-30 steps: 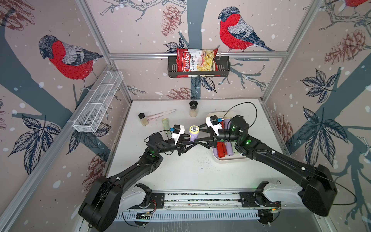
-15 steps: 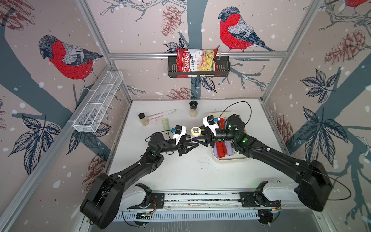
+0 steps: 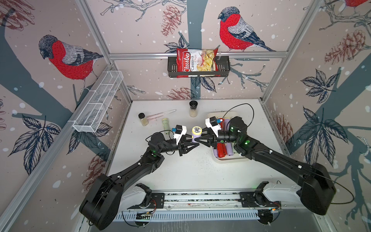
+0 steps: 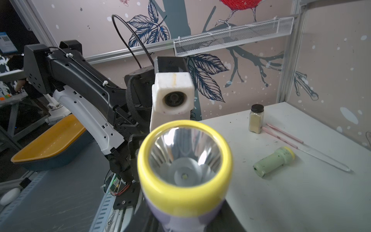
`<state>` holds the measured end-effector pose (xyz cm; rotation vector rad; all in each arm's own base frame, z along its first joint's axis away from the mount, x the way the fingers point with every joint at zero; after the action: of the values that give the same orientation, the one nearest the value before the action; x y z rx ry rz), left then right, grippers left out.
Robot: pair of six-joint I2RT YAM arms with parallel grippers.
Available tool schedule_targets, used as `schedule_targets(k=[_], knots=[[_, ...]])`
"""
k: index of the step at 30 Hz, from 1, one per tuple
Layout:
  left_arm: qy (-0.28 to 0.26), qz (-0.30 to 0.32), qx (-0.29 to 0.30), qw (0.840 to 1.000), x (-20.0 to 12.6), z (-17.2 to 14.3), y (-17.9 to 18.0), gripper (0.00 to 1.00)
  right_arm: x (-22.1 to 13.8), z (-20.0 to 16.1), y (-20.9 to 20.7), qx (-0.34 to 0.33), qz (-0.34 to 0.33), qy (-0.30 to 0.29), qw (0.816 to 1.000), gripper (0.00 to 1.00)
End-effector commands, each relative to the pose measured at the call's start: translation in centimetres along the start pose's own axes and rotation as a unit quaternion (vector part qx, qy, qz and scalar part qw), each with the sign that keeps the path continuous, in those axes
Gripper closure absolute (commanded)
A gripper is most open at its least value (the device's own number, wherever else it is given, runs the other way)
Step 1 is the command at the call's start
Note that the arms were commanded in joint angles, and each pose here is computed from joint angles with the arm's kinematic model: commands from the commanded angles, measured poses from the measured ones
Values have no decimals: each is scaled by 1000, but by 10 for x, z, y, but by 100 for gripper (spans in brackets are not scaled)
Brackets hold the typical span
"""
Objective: Put the flashlights into the storage boxes
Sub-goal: Pick up the flashlight from the center of the board.
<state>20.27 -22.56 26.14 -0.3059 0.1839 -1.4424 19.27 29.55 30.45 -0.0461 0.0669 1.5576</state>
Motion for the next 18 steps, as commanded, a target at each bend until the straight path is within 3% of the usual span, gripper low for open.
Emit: schedule_targets(k=[1,12,15,18], knots=[[-13,26,5,1000,-2,5,6,64,-8,11,-5,-13,-26,-22,999,71],[-9,32,-4,999,0,3,9,59,-14,7,-11,1,-47,-21,999,73],[-4,30,-6,1000,0,2,9,66,-14,8,-10,0,-41,-24,999,72],[-5,22,-3,1000,2,4,8,72,-11,7,-8,3,-23,-26,999,63]])
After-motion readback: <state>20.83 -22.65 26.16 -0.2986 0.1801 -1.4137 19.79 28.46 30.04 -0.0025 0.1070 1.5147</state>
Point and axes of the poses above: each gripper's point midway between its finger pads, its own x axis out along the fingers, its own y axis along the line the jaws close on, z = x × y, the point moved 5 cm from there along -x, back along the fingers, and after that the axes turned 7 degrees about -x, right-handed, at the moved point
